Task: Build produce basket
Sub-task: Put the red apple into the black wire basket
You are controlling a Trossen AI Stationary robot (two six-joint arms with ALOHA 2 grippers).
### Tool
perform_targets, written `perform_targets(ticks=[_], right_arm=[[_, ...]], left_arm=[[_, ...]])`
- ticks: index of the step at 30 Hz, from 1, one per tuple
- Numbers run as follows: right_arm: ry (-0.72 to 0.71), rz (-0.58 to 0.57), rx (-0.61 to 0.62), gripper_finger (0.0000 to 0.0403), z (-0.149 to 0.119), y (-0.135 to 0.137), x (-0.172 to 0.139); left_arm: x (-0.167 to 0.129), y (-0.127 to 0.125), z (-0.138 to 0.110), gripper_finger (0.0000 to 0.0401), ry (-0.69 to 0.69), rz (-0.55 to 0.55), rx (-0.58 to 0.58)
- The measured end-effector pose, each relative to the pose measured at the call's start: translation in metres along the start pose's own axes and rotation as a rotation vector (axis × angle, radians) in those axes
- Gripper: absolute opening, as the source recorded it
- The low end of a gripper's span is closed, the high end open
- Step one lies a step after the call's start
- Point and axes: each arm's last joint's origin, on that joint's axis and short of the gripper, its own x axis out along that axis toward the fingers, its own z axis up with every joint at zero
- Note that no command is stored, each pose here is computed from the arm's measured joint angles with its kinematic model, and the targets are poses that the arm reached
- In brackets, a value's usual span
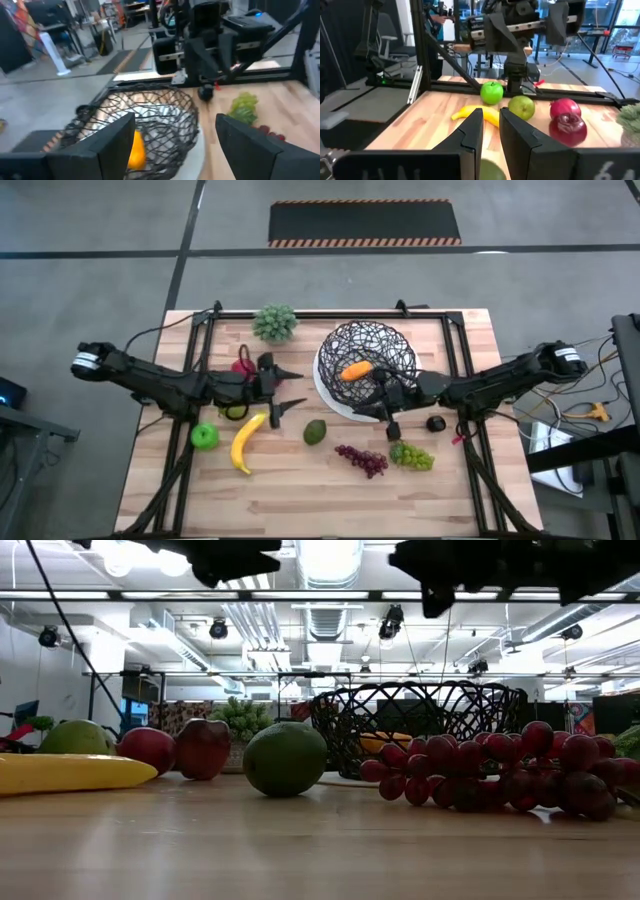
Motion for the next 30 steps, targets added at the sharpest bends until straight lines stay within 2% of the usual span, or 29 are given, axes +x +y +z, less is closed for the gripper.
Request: perform_targets(ticks=[9,18,21,26,30], right_arm=[[0.015,-0.007,0.0,0.0054,0.009,-0.004,0.042],[0.273,-0.183,-0.007,0.0054,0.011,-0.012,0.07],[0.348,-0.236,-0.017,0.0054,0.017,-0.016,0.077],[0.453,-0.281,-0.019,0.0054,0.026,-0.025,0.09],[0.48,-0.298,-0.025,0.0054,0.032,-0.035,0.107]], left_arm=[[-0.026,0.012,-0.005,0.026,-0.077,0.06,0.056],[-0.045,0.019,-0.009,0.026,-0.208,0.076,-0.027],[-0.052,0.022,-0.007,0.026,-0.251,0.097,-0.023],[-0.06,0.029,0.001,0.026,-0.29,0.22,0.001],[-0.066,0.034,0.003,0.026,-0.291,0.314,-0.009]])
